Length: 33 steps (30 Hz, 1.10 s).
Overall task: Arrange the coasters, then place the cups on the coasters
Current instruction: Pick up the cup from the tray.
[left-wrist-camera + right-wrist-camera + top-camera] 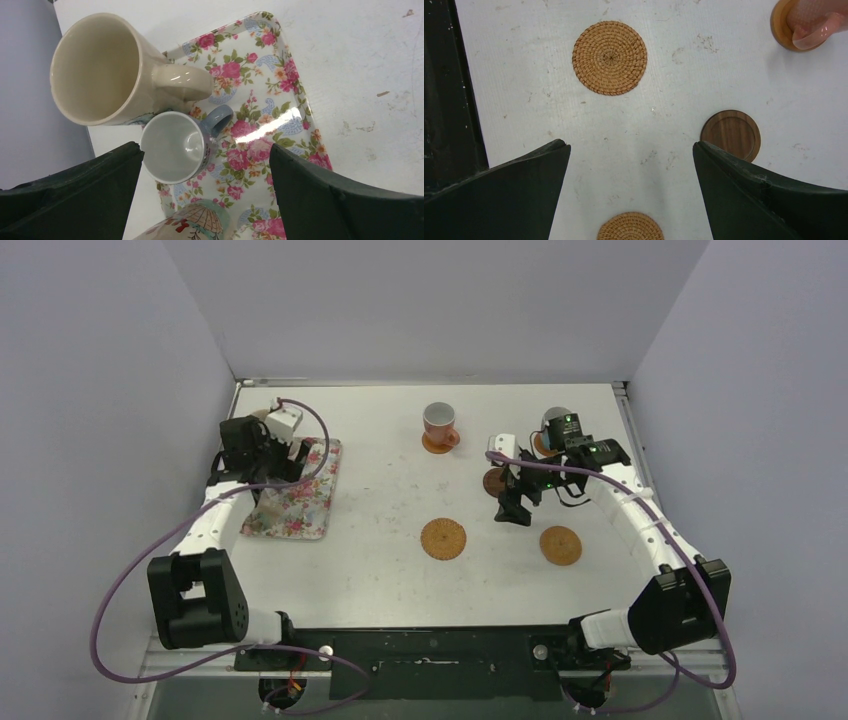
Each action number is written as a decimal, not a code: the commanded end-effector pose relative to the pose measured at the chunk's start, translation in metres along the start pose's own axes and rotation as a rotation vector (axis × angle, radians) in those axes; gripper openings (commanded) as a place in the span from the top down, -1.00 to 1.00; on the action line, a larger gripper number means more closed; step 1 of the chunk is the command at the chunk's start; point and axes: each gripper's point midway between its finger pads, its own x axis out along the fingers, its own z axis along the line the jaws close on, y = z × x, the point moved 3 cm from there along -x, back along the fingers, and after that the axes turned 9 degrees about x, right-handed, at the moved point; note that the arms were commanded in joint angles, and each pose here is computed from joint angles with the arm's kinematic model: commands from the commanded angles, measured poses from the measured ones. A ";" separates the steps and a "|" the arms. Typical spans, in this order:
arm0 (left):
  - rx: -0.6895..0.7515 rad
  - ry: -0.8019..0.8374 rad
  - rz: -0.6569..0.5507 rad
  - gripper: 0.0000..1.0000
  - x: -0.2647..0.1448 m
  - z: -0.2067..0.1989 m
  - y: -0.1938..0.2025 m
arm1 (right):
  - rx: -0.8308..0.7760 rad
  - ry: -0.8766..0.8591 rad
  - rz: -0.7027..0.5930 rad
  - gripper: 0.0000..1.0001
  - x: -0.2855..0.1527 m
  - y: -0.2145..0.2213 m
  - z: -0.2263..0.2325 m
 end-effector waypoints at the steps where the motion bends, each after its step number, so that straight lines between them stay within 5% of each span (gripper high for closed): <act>1: -0.074 -0.126 0.014 -0.95 -0.005 0.024 -0.006 | -0.059 -0.009 -0.061 -1.00 -0.005 -0.011 0.005; 15: -0.137 -0.223 0.095 -0.95 0.028 0.057 0.021 | -0.062 -0.003 -0.059 -1.00 -0.005 -0.006 0.007; 33: -0.199 -0.102 0.122 -0.87 0.048 0.049 0.034 | -0.059 -0.002 -0.049 -1.00 -0.002 -0.003 0.005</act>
